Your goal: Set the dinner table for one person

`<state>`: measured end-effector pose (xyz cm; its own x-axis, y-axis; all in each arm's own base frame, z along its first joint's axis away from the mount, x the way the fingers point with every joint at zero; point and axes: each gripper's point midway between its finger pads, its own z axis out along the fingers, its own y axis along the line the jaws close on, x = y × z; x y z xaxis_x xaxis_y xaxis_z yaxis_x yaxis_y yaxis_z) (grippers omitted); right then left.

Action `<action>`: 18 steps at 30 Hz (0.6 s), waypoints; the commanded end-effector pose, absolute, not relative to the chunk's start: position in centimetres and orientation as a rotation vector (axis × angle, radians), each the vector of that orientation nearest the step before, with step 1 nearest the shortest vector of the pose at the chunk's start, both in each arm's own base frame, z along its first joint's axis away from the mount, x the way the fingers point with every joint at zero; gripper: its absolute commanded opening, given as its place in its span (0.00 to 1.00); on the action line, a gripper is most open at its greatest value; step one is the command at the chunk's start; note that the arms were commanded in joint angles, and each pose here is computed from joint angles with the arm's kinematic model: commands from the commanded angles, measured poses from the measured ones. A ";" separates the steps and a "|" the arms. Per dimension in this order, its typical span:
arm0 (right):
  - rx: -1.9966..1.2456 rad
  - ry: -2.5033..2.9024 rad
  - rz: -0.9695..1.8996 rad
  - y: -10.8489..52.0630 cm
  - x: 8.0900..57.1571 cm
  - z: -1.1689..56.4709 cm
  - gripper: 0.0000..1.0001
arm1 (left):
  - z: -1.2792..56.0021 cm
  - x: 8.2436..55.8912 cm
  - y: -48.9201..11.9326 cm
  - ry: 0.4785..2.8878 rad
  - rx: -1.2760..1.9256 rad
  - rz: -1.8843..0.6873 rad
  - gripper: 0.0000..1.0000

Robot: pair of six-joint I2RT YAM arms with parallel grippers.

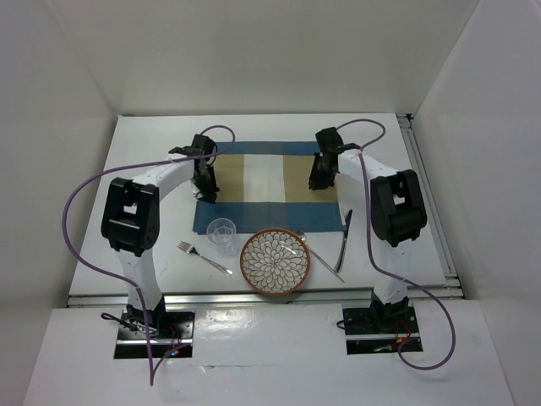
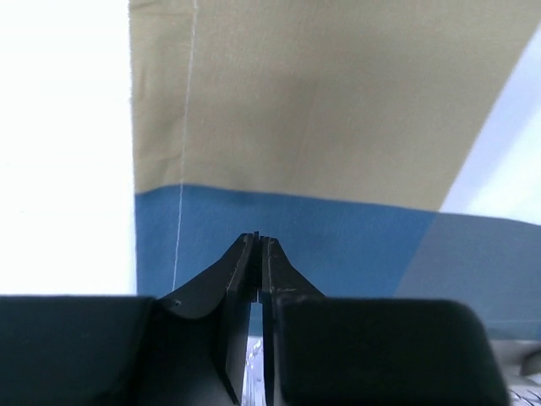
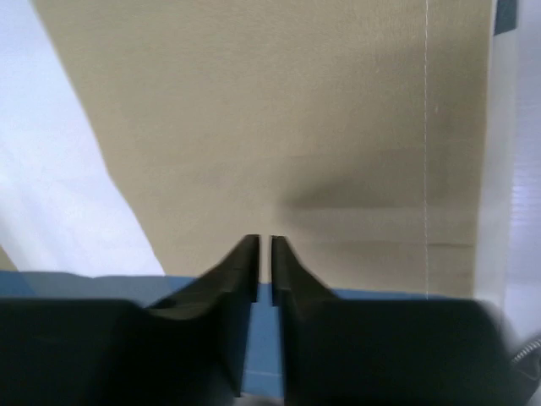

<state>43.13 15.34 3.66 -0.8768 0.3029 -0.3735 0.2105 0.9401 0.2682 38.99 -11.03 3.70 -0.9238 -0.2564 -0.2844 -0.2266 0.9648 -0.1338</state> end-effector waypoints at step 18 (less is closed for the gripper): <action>0.435 2.714 0.775 18.9 18.7 8.9 0.84 | 22.3 34.1 -9.4 2.387 -0.307 -0.315 0.49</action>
<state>21.37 18.23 10.50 -0.9037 0.2925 -0.3128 0.1019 0.8562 0.5065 35.56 -9.13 22.32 -0.7125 -0.3056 -0.6316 -0.1572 0.9468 -0.2807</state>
